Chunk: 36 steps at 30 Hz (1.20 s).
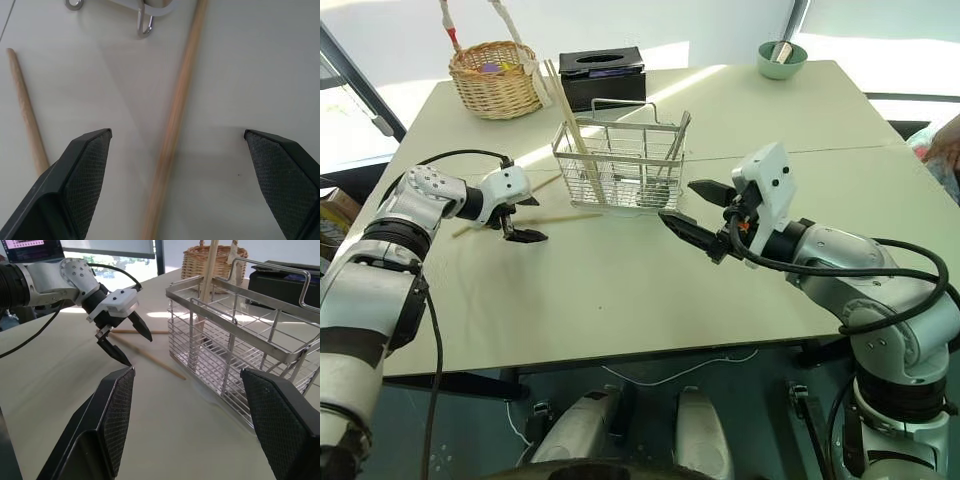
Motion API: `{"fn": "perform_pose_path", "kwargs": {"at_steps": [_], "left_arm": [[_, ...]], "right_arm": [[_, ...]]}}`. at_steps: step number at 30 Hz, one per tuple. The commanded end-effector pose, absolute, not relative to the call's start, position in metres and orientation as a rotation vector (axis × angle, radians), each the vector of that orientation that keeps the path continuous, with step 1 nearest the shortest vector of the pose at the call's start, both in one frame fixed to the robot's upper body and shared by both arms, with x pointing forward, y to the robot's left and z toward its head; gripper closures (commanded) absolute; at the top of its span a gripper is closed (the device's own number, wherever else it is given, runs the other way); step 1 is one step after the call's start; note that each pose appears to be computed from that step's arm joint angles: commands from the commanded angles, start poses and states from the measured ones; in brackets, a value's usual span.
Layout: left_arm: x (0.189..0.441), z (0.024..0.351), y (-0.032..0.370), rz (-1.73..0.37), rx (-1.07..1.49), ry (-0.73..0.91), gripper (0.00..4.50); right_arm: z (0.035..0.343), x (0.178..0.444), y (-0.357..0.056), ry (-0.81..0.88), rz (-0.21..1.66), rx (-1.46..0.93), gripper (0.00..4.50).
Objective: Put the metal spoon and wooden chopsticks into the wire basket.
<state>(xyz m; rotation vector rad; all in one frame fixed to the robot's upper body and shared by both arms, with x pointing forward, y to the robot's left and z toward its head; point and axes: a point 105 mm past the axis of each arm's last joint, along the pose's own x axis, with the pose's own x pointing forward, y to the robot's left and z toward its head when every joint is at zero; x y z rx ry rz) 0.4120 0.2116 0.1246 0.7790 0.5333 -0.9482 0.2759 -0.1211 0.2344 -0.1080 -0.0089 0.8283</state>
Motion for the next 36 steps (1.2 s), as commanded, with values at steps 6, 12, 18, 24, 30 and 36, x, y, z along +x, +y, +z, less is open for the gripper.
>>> {"fn": "perform_pose_path", "kwargs": {"at_steps": [6, 12, 18, 24, 30, 36], "left_arm": [[0.410, 0.117, 0.210, -0.947, 0.700, 0.599, 2.45], [0.402, 0.112, 0.211, -0.995, 0.677, 0.655, 4.47], [0.377, 0.106, 0.227, -1.153, 0.726, 0.793, 4.47], [0.372, 0.120, 0.235, -1.197, 0.752, 0.742, 4.47], [0.381, 0.175, 0.218, -1.190, 0.524, 0.404, 4.47], [0.351, 0.249, 0.191, -1.284, 0.273, 0.070, 4.47]], "right_arm": [[0.255, 0.278, -0.131, -0.086, 0.752, -0.101, 0.97], [0.255, 0.281, -0.132, -0.084, 0.737, -0.088, 0.97], [0.253, 0.284, -0.133, -0.074, 0.734, -0.085, 0.97], [0.253, 0.289, -0.133, -0.079, 0.729, -0.083, 0.97], [0.251, 0.290, -0.132, -0.082, 0.736, -0.088, 0.97], [0.245, 0.293, -0.131, -0.074, 0.743, -0.097, 0.97]]}}
